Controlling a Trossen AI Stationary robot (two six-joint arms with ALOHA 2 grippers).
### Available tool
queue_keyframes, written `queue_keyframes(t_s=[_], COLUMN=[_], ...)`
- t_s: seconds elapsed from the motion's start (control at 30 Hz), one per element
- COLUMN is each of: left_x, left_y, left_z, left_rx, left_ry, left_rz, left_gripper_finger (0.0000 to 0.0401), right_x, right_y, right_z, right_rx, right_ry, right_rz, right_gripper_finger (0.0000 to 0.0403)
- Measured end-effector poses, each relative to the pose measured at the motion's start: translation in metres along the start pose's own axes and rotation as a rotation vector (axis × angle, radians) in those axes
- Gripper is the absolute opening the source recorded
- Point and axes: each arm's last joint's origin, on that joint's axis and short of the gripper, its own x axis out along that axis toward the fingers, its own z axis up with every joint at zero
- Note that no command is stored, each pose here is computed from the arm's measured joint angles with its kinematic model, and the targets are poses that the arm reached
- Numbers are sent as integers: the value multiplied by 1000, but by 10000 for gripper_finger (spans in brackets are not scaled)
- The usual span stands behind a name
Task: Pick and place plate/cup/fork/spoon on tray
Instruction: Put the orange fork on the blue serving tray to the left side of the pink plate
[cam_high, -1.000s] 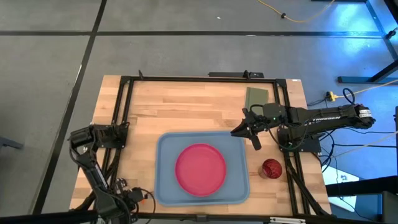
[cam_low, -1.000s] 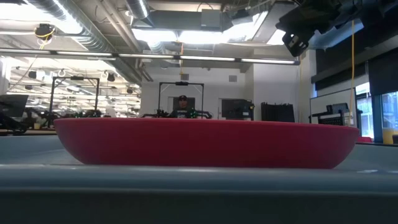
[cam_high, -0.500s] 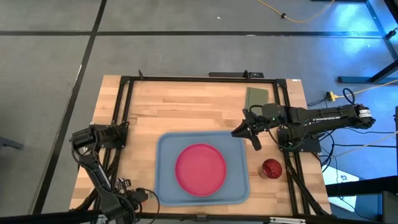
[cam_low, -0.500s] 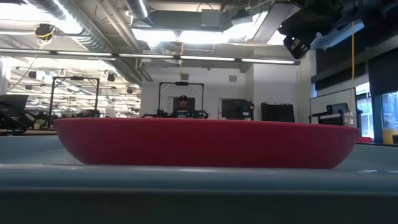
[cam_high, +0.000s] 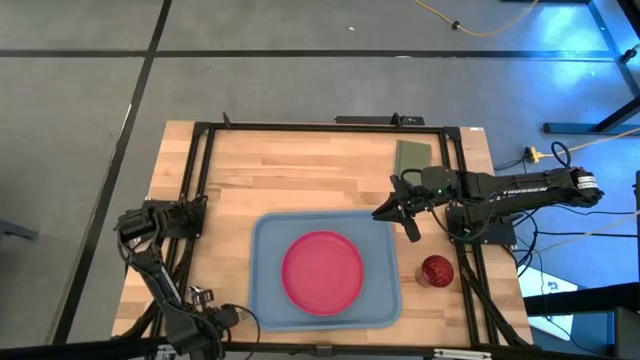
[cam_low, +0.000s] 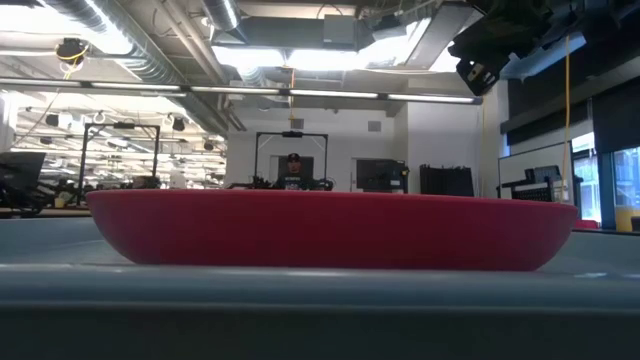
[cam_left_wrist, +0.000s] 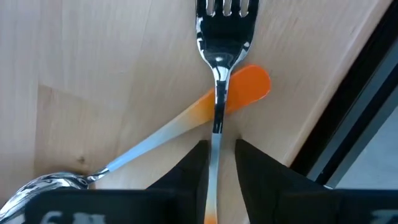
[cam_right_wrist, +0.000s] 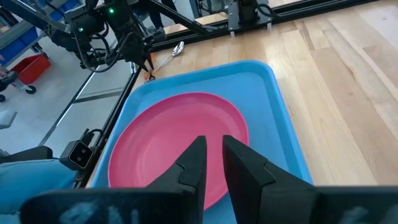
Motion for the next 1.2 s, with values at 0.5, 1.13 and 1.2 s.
queue_keyframes(t_s=[0.5,1.13,1.2], left_x=[0,-27,-30], left_y=[2,1,1], left_z=[3,3,5], left_rx=[-33,-97,-127], left_ry=[3,44,43], left_rz=[13,88,91], left_gripper_finger=[3,1,0], right_x=[0,0,0], right_y=[0,0,0], right_z=[0,0,0], right_rx=[3,3,3], right_ry=[0,-1,-1], right_rz=[0,1,1], right_gripper_finger=[58,58,58])
